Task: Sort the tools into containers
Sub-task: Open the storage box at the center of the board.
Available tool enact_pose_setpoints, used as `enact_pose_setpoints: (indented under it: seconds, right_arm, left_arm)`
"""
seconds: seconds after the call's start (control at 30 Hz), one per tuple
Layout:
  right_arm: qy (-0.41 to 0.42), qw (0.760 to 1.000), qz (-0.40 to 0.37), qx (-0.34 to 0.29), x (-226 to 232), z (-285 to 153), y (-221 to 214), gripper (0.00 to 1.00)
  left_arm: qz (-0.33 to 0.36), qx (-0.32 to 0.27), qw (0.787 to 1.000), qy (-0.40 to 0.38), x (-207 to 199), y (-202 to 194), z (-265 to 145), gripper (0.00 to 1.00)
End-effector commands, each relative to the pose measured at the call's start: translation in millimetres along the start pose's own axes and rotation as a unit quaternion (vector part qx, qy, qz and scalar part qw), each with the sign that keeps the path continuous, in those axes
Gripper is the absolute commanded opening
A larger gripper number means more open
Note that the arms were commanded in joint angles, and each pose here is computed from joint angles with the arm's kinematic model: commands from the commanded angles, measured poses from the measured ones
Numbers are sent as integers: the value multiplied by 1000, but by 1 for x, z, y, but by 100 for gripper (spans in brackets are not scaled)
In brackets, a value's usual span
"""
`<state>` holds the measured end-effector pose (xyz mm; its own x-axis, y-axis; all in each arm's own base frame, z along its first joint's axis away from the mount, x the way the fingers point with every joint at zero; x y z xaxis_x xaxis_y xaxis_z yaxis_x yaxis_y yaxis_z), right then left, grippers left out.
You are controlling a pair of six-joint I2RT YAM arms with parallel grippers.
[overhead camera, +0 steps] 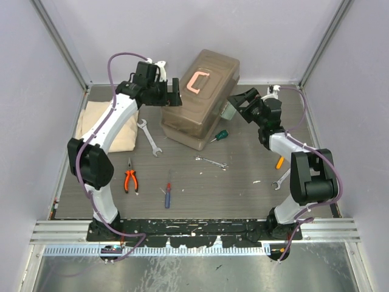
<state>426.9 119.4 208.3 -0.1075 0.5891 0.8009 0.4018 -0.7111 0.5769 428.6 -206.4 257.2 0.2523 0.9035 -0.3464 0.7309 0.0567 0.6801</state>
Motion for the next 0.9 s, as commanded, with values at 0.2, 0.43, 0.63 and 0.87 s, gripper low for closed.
enact_pose_setpoints:
  seconds: [0.2,0.43,0.63,0.87]
  right_arm:
    - [72,997,21,-15,23,27,19,100]
    - [136,986,96,-11,21,45,11,100]
    - [145,983,110,-13,16,52,7,100]
    - [171,977,126,-17,17,46,4,99]
  left_arm:
    - [-30,-100,995,9,6,27,-67,98]
    - [-40,-99,994,17,17,19,-67,98]
    - [-35,-90,995,19,21,10,-62,98]
    - [-37,-81,996,9,20,8,-54,98]
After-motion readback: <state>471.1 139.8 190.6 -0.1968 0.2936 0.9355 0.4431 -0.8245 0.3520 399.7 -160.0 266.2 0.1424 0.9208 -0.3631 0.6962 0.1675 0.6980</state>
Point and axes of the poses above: each gripper's point midway between its finger pads, its own z axis out along the fingers, its own x axis along the line the jaws close on, y = z × x, the point moved 4 cm from there along -z, back along the fingers, and after that the axes turned 3 degrees about -z, right-handed, at the moved point
